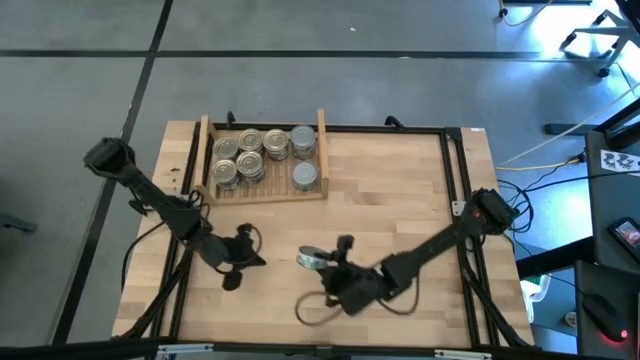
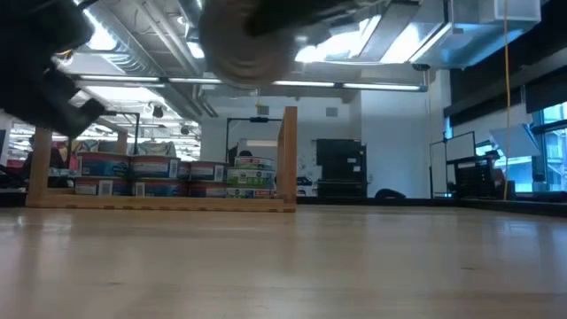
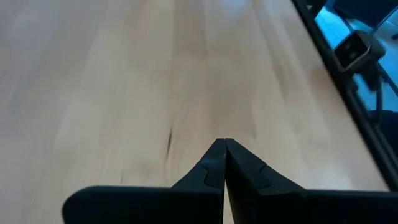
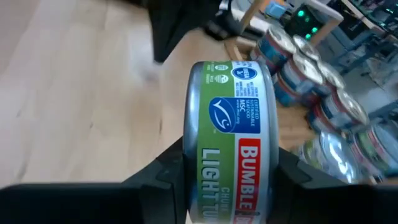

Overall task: Stack canned seafood by type on shelf
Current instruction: Stack the green tuna can on top of the other green tuna can, then return to Home Position

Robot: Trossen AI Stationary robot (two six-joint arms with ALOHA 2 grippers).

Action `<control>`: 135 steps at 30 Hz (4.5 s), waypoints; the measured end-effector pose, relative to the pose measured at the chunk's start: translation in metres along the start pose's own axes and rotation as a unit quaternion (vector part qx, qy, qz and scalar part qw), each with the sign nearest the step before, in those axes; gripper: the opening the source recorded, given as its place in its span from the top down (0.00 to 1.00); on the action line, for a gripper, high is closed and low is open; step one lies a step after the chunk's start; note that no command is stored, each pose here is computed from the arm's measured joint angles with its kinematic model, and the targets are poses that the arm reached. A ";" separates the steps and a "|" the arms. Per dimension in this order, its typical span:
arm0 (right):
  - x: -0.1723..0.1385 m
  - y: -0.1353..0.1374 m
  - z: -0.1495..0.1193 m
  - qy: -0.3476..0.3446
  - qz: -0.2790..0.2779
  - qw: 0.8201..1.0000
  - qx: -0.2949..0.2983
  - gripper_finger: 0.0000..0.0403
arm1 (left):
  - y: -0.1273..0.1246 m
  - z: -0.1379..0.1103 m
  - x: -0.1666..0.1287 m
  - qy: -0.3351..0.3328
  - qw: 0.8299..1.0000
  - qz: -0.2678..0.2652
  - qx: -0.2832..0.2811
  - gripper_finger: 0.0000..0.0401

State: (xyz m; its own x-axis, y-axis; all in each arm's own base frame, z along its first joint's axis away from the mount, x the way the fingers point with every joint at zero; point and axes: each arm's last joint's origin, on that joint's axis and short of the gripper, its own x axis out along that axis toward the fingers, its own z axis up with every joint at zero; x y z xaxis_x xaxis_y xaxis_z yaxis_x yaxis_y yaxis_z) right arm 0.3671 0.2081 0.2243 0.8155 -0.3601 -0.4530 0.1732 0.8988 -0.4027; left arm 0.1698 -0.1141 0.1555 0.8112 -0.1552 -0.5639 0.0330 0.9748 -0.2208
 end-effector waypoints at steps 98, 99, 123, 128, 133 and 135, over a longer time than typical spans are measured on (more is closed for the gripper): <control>0.206 -0.182 -0.013 0.280 -0.147 0.949 -0.008 0.31 | 0.022 -0.061 -0.020 0.015 0.999 0.012 0.048 1.00; 0.206 -0.182 -0.013 0.281 -0.151 0.948 -0.010 0.32 | 0.022 -0.061 -0.020 0.015 0.999 0.012 0.048 1.00; 0.148 -0.127 0.073 0.167 0.040 0.985 -0.011 0.57 | 0.022 -0.061 -0.020 0.016 0.998 0.012 0.057 1.00; 0.127 -0.094 0.070 0.198 0.169 0.964 -0.052 0.80 | 0.023 -0.060 -0.019 0.015 0.996 0.015 0.092 1.00; 0.130 -0.086 0.056 0.231 0.248 0.941 -0.008 0.98 | 0.026 -0.058 -0.018 0.010 0.994 0.023 0.106 1.00; 0.134 -0.085 0.054 0.226 0.264 0.938 -0.002 0.98 | 0.027 -0.057 -0.017 0.010 0.994 0.027 0.107 1.00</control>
State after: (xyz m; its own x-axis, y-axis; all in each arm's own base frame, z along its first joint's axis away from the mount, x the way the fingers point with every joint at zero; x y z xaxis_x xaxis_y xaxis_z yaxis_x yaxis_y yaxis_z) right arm 0.4909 0.0973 0.2406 0.4691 0.0639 -0.8808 -0.1909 0.9811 -0.0304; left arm 0.1231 -0.0944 0.1139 0.8033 -0.1038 -0.5865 0.1161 0.9931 -0.0167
